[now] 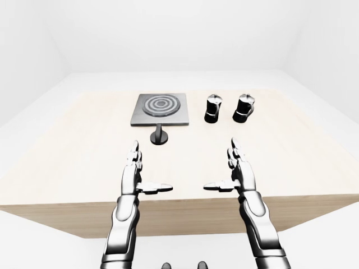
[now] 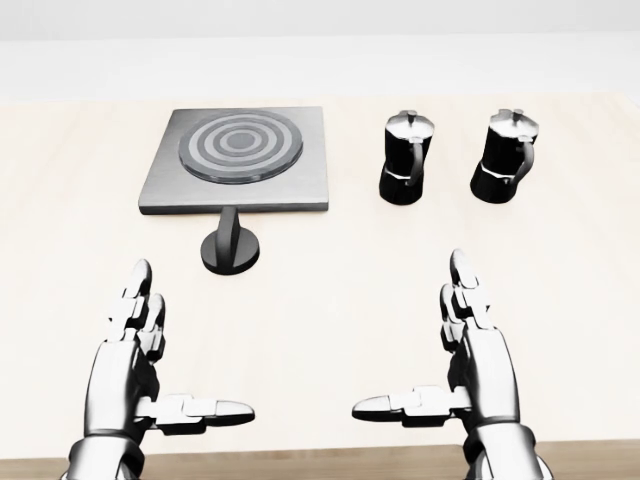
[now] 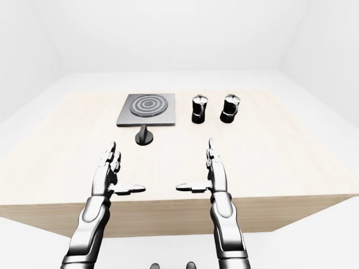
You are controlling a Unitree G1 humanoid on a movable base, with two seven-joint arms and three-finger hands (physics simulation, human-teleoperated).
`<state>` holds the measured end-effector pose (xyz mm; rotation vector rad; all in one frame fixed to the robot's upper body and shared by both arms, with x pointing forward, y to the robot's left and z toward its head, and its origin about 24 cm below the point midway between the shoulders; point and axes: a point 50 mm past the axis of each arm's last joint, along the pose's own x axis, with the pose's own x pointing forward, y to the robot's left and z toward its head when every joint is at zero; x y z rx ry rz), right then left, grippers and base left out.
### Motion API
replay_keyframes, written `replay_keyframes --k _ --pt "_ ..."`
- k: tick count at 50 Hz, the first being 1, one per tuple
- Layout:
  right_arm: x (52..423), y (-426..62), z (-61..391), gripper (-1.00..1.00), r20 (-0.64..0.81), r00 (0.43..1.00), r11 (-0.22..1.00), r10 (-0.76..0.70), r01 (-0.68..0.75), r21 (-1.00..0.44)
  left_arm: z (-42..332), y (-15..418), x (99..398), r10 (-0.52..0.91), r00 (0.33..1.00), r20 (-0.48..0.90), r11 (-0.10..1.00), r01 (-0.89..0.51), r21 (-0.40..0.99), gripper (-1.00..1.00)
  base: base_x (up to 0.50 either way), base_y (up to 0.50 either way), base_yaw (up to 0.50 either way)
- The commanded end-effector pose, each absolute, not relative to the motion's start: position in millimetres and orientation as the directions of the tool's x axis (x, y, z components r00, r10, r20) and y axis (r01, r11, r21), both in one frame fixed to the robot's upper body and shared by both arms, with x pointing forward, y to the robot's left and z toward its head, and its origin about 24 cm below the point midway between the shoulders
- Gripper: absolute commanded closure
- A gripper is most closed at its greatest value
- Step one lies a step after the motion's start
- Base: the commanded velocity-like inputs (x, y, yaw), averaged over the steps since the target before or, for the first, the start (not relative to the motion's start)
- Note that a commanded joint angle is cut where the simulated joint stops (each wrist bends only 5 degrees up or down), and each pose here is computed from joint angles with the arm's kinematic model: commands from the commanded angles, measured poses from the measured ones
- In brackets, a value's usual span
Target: Turn off the stove.
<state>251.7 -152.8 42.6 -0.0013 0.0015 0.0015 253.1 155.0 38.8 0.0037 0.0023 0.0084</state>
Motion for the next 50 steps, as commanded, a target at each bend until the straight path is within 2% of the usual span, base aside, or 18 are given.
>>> replay_keyframes --k 1,6,10,12,13,14,15,17,18,19,21,37,50 --pt "246.9 -160.1 47.0 -1.00 -0.003 1.000 1.000 0.003 -0.003 -0.004 32.1 166.4 249.2 0.026 1.000 -0.011 1.000 -0.025 0.011 -1.00 0.00 0.00 0.00" --pt "246.8 -160.4 44.7 -1.00 -0.006 1.000 1.000 0.008 -0.009 -0.006 30.3 167.4 249.4 0.030 0.999 -0.019 0.999 -0.030 0.015 -1.00 0.00 0.00 0.00" --pt "250.3 -162.6 59.3 -1.00 0.025 1.000 1.000 0.005 -0.004 -0.007 41.2 168.8 251.1 0.039 0.999 -0.001 0.999 -0.039 0.022 -1.00 0.00 0.00 0.00" --pt "248.9 -163.8 95.9 -1.00 0.182 0.983 1.000 0.000 -0.006 0.031 82.8 172.2 249.9 0.054 0.991 0.126 0.998 -0.056 0.017 -1.00 0.00 0.00 0.00" --pt "242.6 -164.1 136.8 -1.00 0.357 0.934 0.998 0.004 -0.027 0.061 145.8 176.7 240.7 0.082 0.917 0.390 0.996 -0.066 -0.055 -1.00 0.00 0.00 0.00" --pt "234.4 -166.0 164.7 -1.00 0.474 0.880 0.996 -0.011 -0.035 0.088 184.5 179.1 229.6 0.087 0.831 0.549 0.994 -0.036 -0.104 -1.00 0.00 0.00 0.00" --pt "224.5 -172.0 194.9 -1.00 0.595 0.802 0.993 -0.054 -0.019 0.117 216.7 183.2 221.6 0.114 0.735 0.669 0.990 -0.028 -0.137 -1.00 0.00 0.00 0.00" --pt "223.4 -171.9 198.5 -1.00 0.609 0.792 0.992 -0.042 -0.039 0.119 218.1 183.6 223.8 0.119 0.733 0.669 0.990 -0.039 -0.133 -1.00 0.00 0.00 0.00" --pt "225.7 -171.3 193.2 -1.00 0.588 0.808 0.992 -0.034 -0.044 0.119 211.9 182.8 227.9 0.111 0.756 0.645 0.990 -0.031 -0.135 -1.00 0.00 0.00 0.00" --pt "228.4 -170.8 186.7 -1.00 0.562 0.827 0.993 -0.030 -0.039 0.111 194.4 180.8 237.0 0.101 0.811 0.576 0.994 -0.051 -0.101 -1.00 0.00 0.00 0.00" --pt "227.4 -171.3 184.4 -1.00 0.554 0.831 0.988 -0.044 -0.044 0.145 183.8 179.9 240.4 0.090 0.840 0.535 0.995 -0.051 -0.087 -1.00 0.00 0.00 0.00" --pt "224.5 -174.0 176.4 -1.00 0.523 0.851 0.985 -0.053 -0.040 0.166 182.2 186.5 241.9 0.121 0.842 0.526 0.991 -0.072 -0.113 -1.00 0.02 0.02 0.00" --pt "224.5 -172.7 172.7 -1.00 0.511 0.859 0.983 -0.038 -0.060 0.174 181.7 187.4 242.4 0.118 0.844 0.524 0.992 -0.072 -0.107 -1.00 0.33 0.45 0.00"
